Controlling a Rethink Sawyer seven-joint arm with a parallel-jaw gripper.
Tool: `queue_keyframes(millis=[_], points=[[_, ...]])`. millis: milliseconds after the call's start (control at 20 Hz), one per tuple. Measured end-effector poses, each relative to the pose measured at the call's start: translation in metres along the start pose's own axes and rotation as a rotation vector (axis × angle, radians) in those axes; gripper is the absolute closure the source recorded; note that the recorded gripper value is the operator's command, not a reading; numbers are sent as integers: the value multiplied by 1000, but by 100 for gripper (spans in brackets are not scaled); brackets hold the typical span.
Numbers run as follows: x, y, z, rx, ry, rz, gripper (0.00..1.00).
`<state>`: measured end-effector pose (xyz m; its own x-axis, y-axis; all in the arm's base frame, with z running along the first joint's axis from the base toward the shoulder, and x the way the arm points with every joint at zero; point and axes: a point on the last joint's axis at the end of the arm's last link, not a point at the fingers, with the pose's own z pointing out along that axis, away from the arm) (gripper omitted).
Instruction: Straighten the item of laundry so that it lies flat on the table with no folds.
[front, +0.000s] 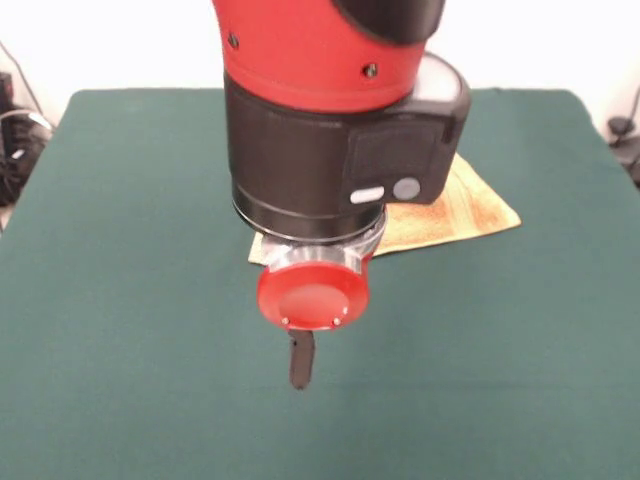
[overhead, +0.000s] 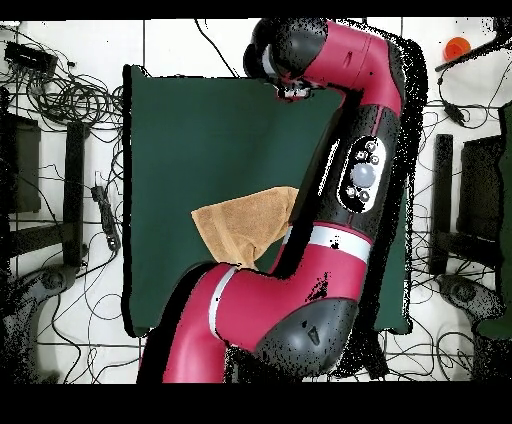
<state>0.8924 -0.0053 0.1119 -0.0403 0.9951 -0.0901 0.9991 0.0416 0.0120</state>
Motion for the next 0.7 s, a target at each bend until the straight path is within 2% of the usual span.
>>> queue_keyframes(millis=[300, 700], points=[[-3, 3, -15, -15, -3, 5, 0], [-4, 3, -17, -16, -4, 7, 0]])
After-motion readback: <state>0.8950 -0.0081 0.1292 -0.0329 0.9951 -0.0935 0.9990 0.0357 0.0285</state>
